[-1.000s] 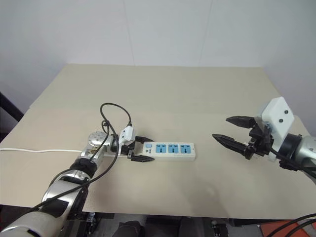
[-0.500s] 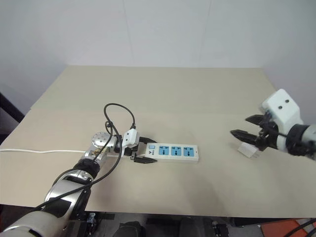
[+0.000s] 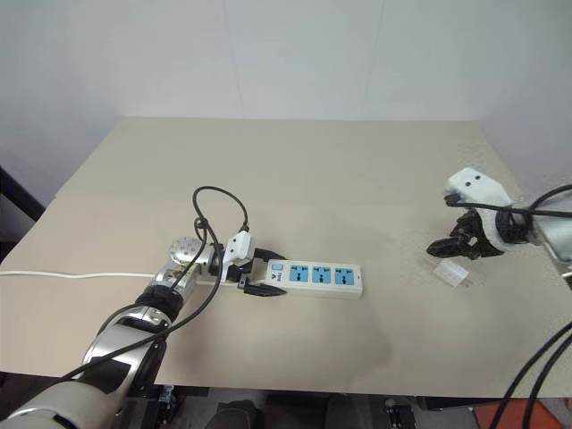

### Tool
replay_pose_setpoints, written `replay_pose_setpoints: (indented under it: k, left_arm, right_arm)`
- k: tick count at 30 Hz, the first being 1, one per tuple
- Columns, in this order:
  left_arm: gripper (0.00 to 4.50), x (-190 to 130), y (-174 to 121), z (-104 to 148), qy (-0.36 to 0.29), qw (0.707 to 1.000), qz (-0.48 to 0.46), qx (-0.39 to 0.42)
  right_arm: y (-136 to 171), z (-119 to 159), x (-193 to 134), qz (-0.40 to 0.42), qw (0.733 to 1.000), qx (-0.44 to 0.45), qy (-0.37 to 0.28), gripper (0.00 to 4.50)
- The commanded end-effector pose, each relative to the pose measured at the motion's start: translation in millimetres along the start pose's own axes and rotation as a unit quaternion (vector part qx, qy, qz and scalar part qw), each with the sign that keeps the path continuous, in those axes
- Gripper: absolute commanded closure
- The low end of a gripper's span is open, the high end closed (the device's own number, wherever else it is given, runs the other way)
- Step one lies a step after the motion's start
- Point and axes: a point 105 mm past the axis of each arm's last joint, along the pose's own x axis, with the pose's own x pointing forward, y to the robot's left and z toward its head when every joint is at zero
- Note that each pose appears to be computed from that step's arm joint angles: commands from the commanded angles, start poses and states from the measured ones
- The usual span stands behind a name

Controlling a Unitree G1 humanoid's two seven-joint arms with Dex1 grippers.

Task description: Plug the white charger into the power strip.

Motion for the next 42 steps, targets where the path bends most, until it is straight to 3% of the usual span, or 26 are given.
replay_pose_setpoints:
  k: [1,9,35,38,42]
  left_arm:
    - [1.2,6.3,-7.3,-6.9,0.017,1.0,-0.022,-0.007]
    - [1.2,6.8,-11.9,-10.9,0.018,1.0,-0.022,-0.014]
    - [1.2,-5.0,-13.6,-14.1,0.03,0.999,-0.006,-0.021]
    - [1.2,-6.5,-13.2,-14.2,0.031,0.999,-0.004,-0.021]
    - [1.2,-8.7,-13.0,-15.0,0.034,0.999,-0.003,-0.022]
  right_arm:
    - [-8.0,1.5,-2.1,0.002,0.999,-0.042,0.03,0.94]
    - [-16.8,-0.3,15.7,0.028,0.994,-0.075,0.08,0.94]
    - [-22.2,-18.1,47.1,0.05,0.989,-0.07,0.12,0.94]
    - [-22.6,-21.9,51.1,0.047,0.989,-0.069,0.123,1.53]
    - [-20.8,-21.4,54.7,0.049,0.989,-0.069,0.119,2.83]
